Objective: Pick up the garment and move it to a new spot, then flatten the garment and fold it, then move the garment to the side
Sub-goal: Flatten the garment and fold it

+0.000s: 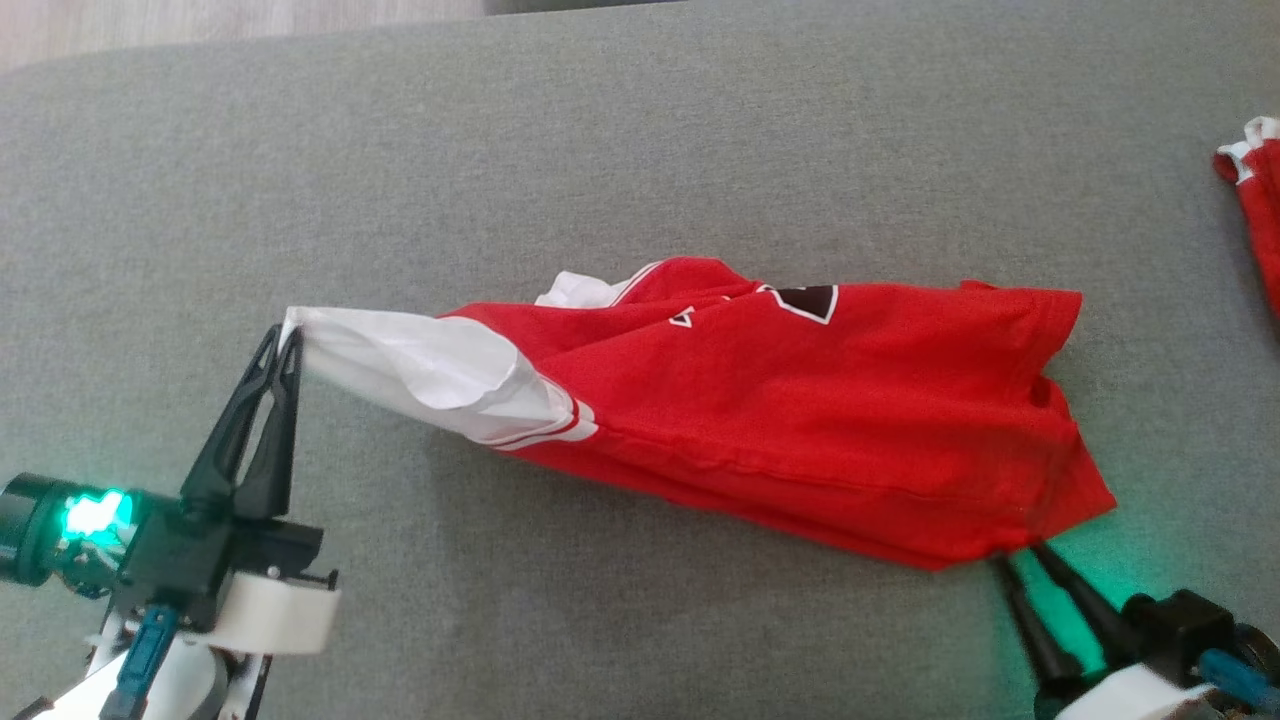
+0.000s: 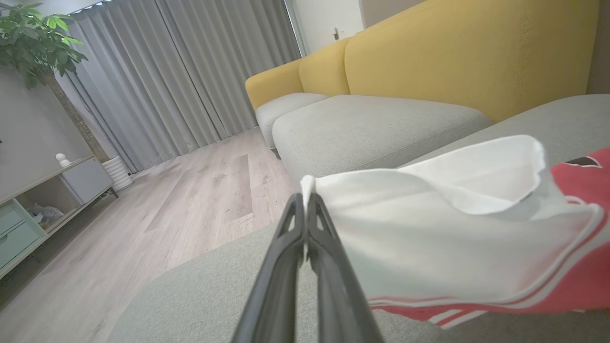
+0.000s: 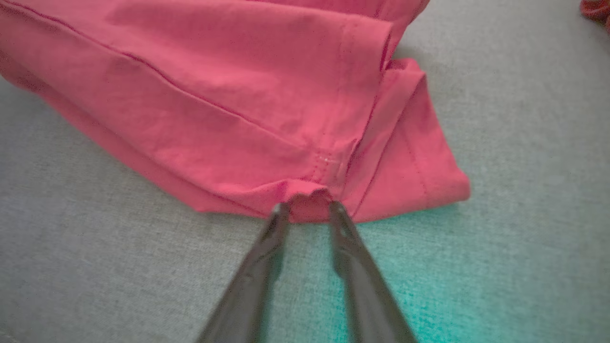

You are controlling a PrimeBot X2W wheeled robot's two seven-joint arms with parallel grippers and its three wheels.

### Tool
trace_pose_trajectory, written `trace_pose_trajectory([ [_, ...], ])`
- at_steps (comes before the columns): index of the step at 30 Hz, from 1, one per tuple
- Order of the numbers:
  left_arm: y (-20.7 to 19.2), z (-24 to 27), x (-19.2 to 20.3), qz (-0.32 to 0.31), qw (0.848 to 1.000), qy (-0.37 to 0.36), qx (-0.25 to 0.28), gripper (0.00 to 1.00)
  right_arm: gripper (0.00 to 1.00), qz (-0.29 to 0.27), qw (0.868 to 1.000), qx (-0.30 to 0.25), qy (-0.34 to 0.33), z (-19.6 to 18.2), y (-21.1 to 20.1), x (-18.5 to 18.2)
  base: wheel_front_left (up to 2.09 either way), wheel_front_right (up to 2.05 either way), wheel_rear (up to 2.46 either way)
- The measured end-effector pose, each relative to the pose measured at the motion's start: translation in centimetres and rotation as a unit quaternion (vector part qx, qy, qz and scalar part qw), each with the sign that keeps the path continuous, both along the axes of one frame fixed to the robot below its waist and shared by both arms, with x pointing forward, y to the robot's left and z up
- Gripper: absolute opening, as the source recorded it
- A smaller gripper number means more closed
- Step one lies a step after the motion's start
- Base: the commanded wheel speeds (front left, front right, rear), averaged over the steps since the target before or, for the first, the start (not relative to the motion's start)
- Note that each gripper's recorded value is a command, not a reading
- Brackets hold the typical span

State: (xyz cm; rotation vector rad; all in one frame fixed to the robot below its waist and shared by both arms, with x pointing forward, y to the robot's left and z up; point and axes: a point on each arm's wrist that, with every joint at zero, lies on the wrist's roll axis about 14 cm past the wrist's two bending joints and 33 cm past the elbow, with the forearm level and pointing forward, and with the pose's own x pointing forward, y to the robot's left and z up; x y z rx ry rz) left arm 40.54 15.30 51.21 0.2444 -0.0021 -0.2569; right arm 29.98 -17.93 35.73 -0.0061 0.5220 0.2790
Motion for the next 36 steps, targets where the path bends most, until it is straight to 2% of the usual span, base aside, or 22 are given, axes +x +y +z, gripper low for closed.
trace_pose_trajectory([
  [8,-0.1,-0.6,0.3,0.000,1.000,0.003,-0.001,0.00,1.00,-0.033,0.994,0.100,0.025,1.4,-0.4,0.1,0.00,0.00,0.00],
  [9,-0.1,-0.6,0.3,0.000,1.000,0.003,-0.001,0.00,1.00,-0.033,0.994,0.100,0.025,1.4,-0.4,0.1,0.00,0.00,0.00],
  [15,-0.4,-0.9,0.4,-0.003,1.000,0.007,-0.003,0.00,1.00,-0.045,0.985,0.165,0.037,2.5,0.2,0.2,0.00,0.00,0.00],
  [24,-0.5,-0.6,0.5,-0.003,1.000,0.000,-0.005,0.00,1.00,-0.041,0.982,0.177,0.055,1.6,0.5,-0.2,0.00,0.00,0.00],
  [32,-0.1,-0.8,0.4,0.003,1.000,0.003,-0.003,0.00,1.00,-0.035,0.983,0.172,0.044,1.3,0.4,1.1,0.00,0.00,0.00],
  [34,-0.1,-0.8,0.4,0.004,1.000,0.003,-0.003,0.00,0.93,-0.034,0.983,0.173,0.044,1.2,0.5,1.1,0.00,0.00,0.00],
  [35,-0.1,-0.8,0.4,0.004,1.000,0.003,-0.003,0.00,0.87,-0.034,0.983,0.174,0.044,1.1,0.6,1.1,0.00,0.00,0.00],
  [36,-0.1,-0.8,0.4,0.004,1.000,0.003,-0.003,0.00,0.75,-0.035,0.983,0.174,0.046,1.0,0.5,1.0,0.00,0.00,0.00],
])
